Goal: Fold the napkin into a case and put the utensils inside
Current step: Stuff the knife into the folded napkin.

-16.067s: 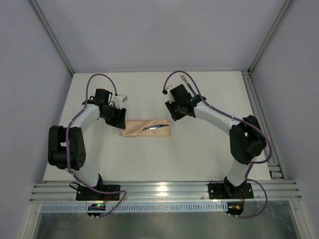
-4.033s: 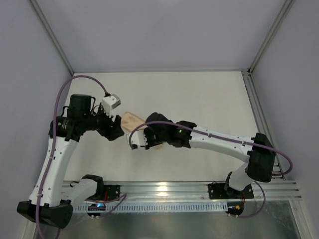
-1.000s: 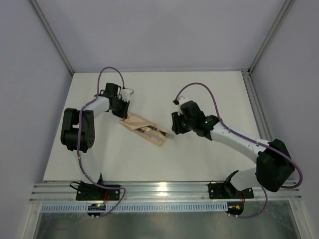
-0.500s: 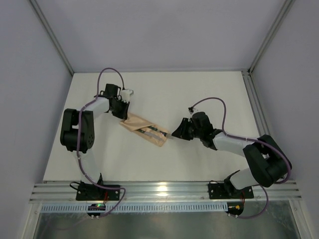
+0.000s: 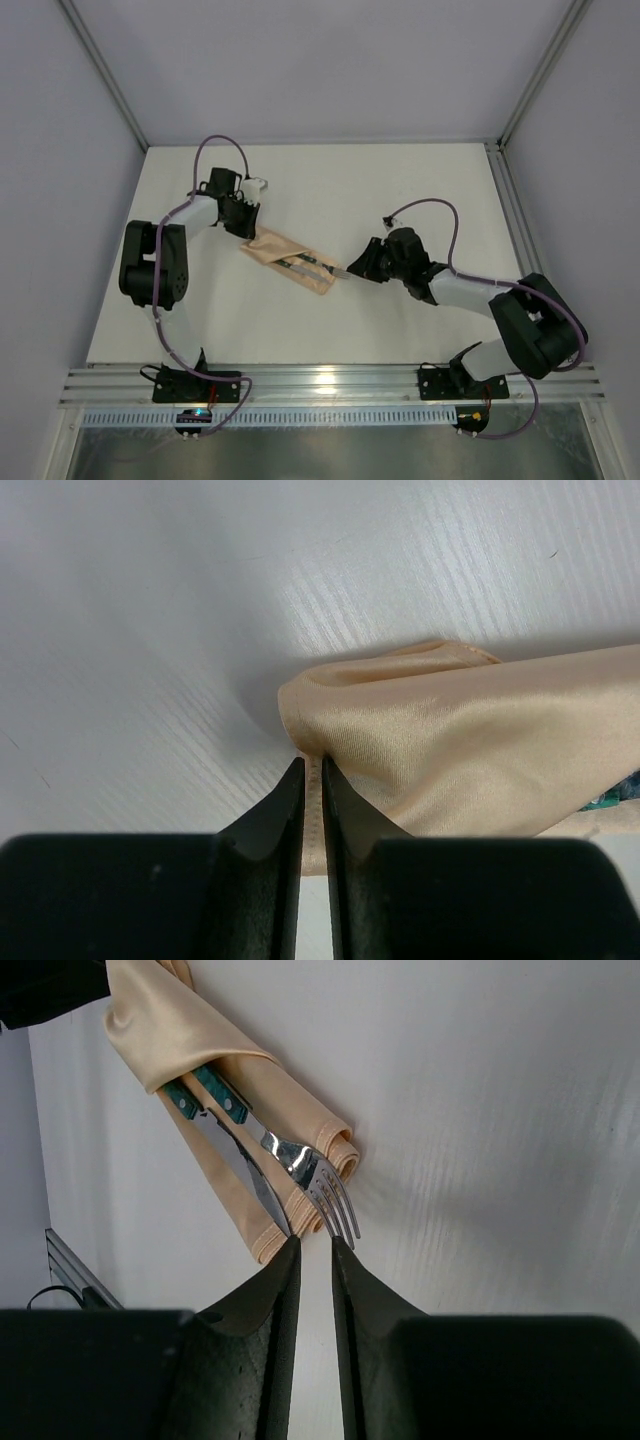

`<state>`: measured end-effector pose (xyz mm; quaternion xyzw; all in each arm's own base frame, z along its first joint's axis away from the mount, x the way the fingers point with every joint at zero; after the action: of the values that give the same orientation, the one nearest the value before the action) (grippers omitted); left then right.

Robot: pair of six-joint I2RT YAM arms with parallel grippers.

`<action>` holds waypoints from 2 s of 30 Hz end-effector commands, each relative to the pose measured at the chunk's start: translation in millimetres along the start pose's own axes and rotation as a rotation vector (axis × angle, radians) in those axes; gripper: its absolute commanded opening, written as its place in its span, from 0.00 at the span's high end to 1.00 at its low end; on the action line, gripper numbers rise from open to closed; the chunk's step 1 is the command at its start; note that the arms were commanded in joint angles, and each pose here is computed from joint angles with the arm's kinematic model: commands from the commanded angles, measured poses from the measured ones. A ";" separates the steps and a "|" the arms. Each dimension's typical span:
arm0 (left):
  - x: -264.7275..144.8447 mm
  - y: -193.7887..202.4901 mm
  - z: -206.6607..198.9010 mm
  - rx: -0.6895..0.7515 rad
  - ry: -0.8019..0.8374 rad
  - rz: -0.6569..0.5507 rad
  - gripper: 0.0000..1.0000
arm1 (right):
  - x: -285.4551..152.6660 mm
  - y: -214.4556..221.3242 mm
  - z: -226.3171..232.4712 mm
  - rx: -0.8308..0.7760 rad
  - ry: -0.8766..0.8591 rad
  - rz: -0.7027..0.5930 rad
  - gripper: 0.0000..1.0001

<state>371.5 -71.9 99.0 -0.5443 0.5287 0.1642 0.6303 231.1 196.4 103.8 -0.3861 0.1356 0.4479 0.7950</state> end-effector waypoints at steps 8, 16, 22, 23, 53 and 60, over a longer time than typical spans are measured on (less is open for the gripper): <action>-10.5 -10.3 -2.8 0.017 0.009 -0.063 0.85 | -9.2 -6.3 -1.7 -0.038 0.042 -0.057 0.76; -10.6 -7.5 -4.0 0.022 0.012 -0.055 0.86 | 13.2 -2.4 -1.6 0.021 -0.015 -0.012 0.72; -9.6 -6.3 -3.7 0.019 0.014 -0.055 0.87 | 22.0 1.1 -3.5 0.049 -0.037 0.006 0.85; -9.9 -6.7 -4.2 0.022 0.015 -0.056 0.87 | 22.7 0.8 -3.5 0.056 -0.041 0.004 0.88; -11.6 -2.2 -9.0 -0.001 0.039 -0.068 0.89 | 58.6 13.1 28.3 0.295 -0.091 -0.221 0.96; -9.9 -1.0 -9.3 0.003 0.042 -0.063 0.89 | 58.4 8.6 28.6 0.249 -0.067 -0.246 0.96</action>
<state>362.0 -73.3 95.4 -0.5490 0.5360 0.1580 0.6216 238.0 251.1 70.4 -0.2692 0.1485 0.3746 0.8747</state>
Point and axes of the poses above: each gripper's point midway between its finger pads, its own x axis out along the fingers, its own z axis along the line the jaws close on, y = z × x, the point moved 8 cm from there along -x, back along the fingers, and after that the axes turned 2 degrees about -x, right-handed, at the moved point
